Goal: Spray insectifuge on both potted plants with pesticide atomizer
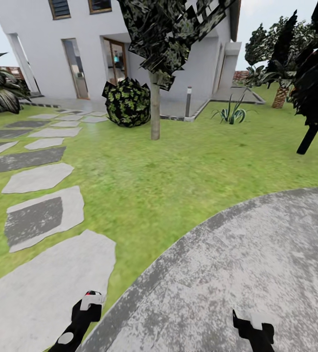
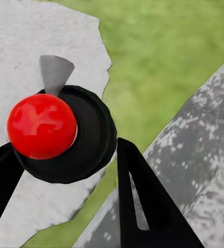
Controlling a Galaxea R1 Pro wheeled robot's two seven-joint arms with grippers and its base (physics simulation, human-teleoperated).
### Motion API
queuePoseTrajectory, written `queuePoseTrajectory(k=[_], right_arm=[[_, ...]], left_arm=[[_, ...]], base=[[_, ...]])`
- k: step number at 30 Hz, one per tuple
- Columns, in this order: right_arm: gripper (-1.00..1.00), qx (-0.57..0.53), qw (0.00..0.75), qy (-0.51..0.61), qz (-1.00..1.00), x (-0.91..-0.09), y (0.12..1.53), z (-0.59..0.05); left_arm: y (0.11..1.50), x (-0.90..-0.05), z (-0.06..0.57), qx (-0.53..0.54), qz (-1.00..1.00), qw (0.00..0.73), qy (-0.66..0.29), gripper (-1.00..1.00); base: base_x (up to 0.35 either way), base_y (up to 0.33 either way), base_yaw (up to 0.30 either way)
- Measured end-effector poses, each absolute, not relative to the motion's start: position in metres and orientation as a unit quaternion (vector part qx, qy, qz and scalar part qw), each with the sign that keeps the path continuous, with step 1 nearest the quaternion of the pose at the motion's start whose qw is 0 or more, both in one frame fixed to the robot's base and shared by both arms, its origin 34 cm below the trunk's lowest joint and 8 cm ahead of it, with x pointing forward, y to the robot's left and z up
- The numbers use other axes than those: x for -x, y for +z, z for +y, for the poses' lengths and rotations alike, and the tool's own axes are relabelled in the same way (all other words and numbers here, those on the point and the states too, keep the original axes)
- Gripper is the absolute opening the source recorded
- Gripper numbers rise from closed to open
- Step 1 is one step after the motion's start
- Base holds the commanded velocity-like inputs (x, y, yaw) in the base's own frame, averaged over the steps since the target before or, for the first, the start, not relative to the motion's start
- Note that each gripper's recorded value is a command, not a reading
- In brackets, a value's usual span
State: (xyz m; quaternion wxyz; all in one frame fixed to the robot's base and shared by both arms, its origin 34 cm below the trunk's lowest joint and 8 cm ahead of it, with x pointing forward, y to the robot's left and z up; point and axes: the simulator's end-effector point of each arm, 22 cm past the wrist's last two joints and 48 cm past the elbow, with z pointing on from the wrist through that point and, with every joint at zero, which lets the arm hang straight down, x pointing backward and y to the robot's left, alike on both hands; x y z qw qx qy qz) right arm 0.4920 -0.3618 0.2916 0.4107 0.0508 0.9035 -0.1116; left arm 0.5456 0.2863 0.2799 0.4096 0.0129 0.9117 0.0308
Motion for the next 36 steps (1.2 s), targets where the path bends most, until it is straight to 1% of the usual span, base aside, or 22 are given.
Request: queuePoseTrajectory(k=[36], right_arm=[[1.00,-0.052,0.408,-0.112,0.905,-0.4895,0.2896,-0.3621]], left_arm=[[0.2807,-0.5466,0.2862,-0.013,0.911,0.411,0.030,-1.00]], base=[[0.000,0.000,-0.300]])
